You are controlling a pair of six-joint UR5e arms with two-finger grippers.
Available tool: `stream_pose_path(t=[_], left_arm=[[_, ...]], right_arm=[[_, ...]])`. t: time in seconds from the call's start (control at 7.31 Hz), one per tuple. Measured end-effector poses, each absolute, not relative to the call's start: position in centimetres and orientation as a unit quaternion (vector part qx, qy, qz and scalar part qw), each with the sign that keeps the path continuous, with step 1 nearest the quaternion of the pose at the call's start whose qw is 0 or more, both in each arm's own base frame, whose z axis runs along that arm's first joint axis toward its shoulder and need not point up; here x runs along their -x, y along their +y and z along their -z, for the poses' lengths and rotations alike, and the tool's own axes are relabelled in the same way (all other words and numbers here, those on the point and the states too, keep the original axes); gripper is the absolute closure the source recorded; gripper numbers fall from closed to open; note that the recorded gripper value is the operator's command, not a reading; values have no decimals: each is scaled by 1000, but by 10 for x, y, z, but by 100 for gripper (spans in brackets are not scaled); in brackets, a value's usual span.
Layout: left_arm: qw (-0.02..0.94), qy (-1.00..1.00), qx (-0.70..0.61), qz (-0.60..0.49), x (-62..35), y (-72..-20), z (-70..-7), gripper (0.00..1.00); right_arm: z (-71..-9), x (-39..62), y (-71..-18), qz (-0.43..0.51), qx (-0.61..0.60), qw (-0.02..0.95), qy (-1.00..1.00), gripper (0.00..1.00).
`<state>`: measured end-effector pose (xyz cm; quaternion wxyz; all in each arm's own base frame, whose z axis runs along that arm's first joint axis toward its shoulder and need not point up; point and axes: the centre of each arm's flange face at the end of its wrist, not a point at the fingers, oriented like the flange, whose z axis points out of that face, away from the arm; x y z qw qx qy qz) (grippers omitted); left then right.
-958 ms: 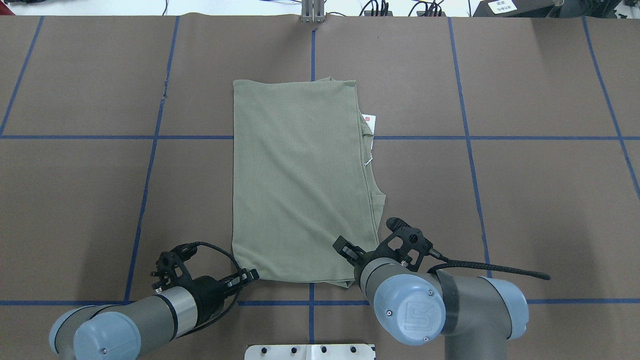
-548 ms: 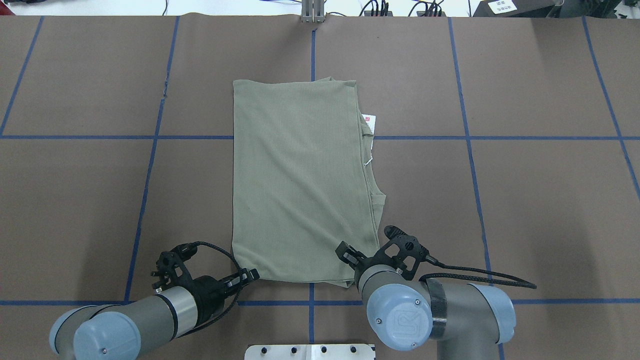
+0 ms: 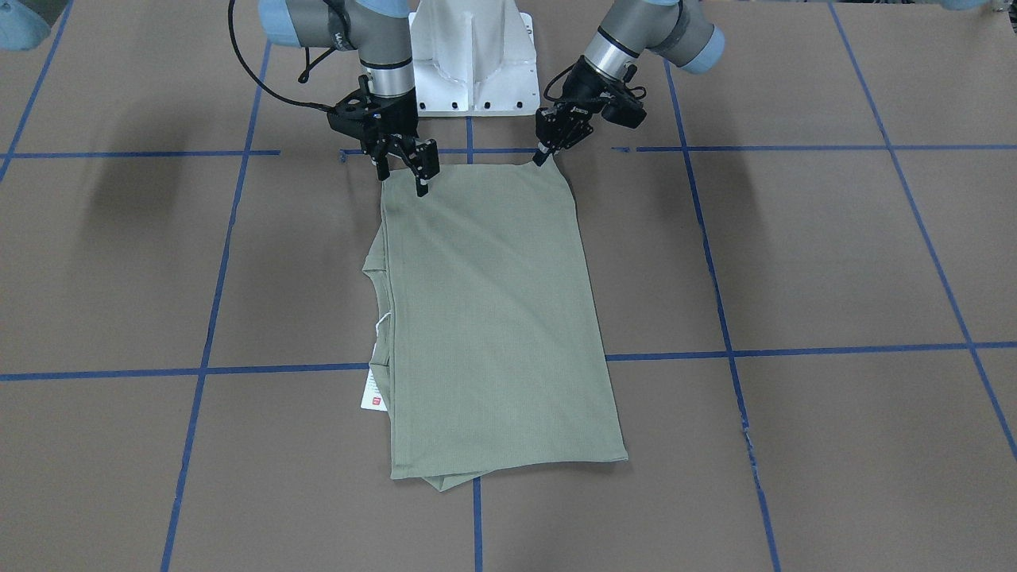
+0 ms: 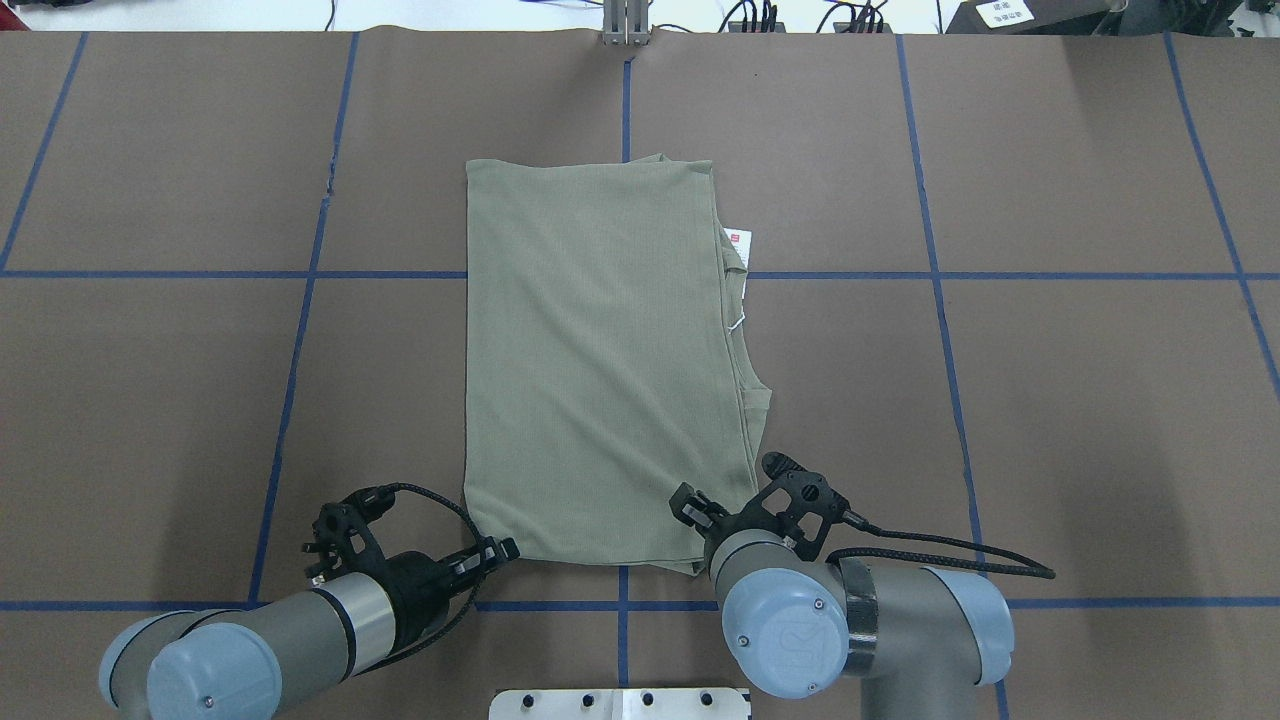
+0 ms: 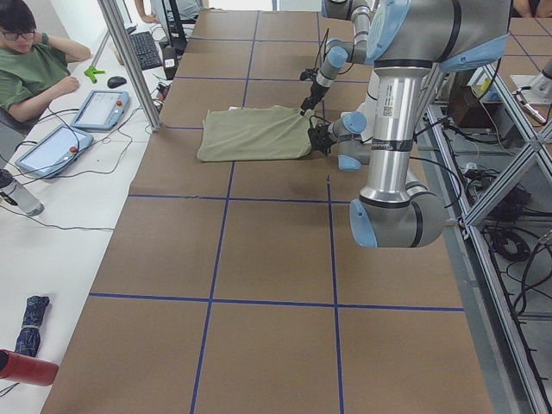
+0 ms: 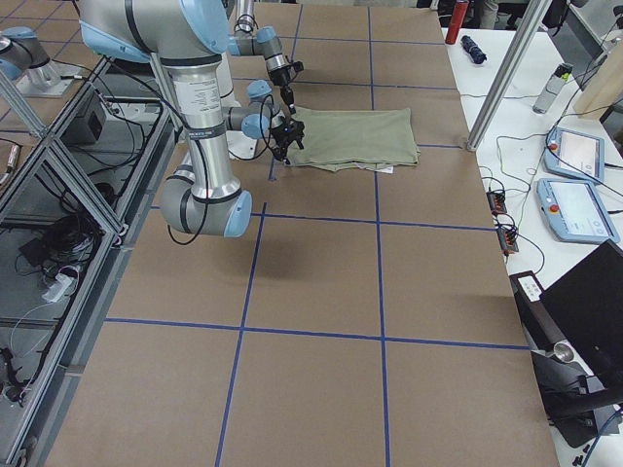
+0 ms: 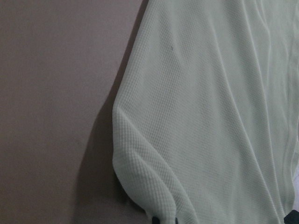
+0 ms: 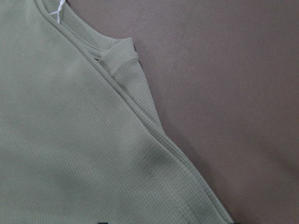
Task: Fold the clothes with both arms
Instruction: 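Grasp the shirt's near edge with both grippers, then lift the near edge with both grippers and fold it away from the robot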
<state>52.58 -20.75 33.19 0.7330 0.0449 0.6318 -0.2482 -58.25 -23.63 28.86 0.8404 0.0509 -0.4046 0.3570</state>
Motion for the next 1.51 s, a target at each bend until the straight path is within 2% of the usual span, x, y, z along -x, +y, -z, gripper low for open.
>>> stream_pose_path(t=[0.27,0.41,1.1,1.51], left_arm=[[733,631,-45,248,-526,-207,-333,100],[733,632,-45,248,-526,-207,-332,100],[729,640,-46,240,-519,-208,-322,100],[721,662,-31,201,-461,-204,-263,100]], right_arm=[[-284,586,-237,-362,-52,837,-408,64],[-283,587,-238,-363,-52,836,-409,98],[-268,574,-243,-368,-50,826,-423,100],[-210,512,-232,-367,-37,815,-448,100]])
